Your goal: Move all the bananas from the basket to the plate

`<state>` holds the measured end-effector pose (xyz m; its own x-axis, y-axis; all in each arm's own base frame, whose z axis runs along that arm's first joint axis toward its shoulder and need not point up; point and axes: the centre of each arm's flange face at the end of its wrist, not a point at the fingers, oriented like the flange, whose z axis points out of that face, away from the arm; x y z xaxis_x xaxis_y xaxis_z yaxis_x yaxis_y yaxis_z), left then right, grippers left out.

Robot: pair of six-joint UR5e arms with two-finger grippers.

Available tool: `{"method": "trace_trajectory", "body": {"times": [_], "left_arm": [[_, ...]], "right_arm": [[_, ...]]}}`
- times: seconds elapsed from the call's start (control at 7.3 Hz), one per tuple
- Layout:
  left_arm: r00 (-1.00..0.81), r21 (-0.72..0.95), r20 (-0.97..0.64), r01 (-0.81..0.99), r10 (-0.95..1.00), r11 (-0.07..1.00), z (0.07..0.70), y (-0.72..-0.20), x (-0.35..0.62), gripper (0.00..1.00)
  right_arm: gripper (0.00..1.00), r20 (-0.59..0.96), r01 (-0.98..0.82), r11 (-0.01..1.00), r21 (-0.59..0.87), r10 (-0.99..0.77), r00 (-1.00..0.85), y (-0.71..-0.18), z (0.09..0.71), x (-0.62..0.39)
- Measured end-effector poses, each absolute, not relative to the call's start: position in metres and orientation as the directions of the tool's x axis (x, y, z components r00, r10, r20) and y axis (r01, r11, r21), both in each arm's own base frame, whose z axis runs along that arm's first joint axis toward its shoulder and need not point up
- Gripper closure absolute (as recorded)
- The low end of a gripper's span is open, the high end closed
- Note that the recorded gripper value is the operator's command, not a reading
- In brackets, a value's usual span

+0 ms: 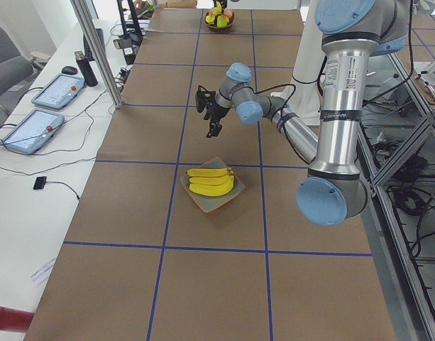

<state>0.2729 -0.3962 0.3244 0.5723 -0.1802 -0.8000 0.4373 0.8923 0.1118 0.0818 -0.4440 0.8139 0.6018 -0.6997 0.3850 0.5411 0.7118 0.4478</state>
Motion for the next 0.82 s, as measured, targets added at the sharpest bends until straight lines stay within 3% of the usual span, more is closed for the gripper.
{"method": "trace_trajectory", "body": {"times": [0.27,0.82], "left_arm": [[0.573,0.112,-0.8,0.437,-0.18,0.892,0.3247,-0.3961,0.2729,0.0],[0.575,0.111,-0.798,0.437,-0.182,0.893,0.3263,-0.3961,0.2729,0.0]], "right_arm": [[0.22,0.387,0.547,0.708,0.446,-0.704,0.596,-0.4445,0.8149,0.0766],[0.99,0.382,0.556,0.698,0.451,-0.714,0.587,-0.4481,0.8118,0.0706]]}}
